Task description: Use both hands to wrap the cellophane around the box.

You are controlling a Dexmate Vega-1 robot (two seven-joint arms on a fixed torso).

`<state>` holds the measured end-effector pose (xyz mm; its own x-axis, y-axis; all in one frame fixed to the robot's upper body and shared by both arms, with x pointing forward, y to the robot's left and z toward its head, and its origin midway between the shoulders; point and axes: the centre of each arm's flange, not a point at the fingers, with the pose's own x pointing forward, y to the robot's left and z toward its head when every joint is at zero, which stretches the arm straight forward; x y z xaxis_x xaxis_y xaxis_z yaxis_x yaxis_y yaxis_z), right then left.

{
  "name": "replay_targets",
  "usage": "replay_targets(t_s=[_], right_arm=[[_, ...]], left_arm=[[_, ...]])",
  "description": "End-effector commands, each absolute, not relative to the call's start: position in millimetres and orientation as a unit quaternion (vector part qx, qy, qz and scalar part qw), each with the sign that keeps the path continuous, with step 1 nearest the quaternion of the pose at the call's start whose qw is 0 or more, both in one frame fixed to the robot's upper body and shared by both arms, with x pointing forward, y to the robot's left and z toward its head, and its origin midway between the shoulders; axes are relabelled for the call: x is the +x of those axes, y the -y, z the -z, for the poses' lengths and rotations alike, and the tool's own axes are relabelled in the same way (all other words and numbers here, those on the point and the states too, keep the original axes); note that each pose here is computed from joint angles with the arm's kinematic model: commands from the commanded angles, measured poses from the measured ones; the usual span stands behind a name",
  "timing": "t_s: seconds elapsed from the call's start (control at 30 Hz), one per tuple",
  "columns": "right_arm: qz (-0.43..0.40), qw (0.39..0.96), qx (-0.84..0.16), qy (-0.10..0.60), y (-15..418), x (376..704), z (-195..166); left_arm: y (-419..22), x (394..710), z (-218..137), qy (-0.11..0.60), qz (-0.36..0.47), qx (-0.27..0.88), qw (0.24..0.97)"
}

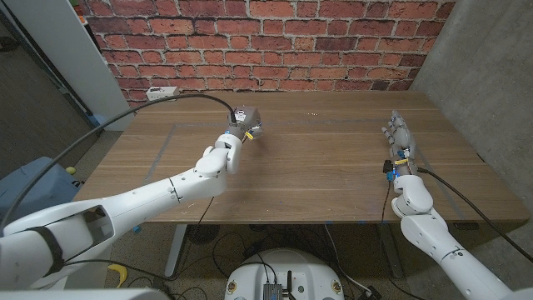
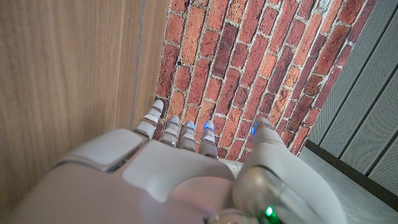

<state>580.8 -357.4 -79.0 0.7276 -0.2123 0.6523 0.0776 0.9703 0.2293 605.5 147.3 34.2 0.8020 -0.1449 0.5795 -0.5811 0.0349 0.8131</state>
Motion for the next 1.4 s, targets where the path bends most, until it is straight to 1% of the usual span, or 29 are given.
replay_targets(t_s=[0.03,0.53,0.67,1.0,1.1,1.4], right_arm=[[0.084,0.924,0.097,0.359,359,577,86],[0.087,0.925,0.1,0.357,360,572,93],[0.091,0.924,0.101,0.357,360,570,95],[0.098,0.923,0.104,0.356,359,563,101],[0.1,0.923,0.105,0.357,360,562,102],[0.103,0.922,0.104,0.359,359,559,102]], left_arm=[[-116,606,-29,0.295,-0.103,0.691,0.652],[-91,606,-18,0.305,-0.034,0.712,0.632],[-88,606,-18,0.3,-0.009,0.714,0.633],[-75,608,-14,0.274,0.045,0.746,0.606],[-74,608,-13,0.272,0.048,0.751,0.599],[-72,607,-12,0.236,0.052,0.782,0.575]])
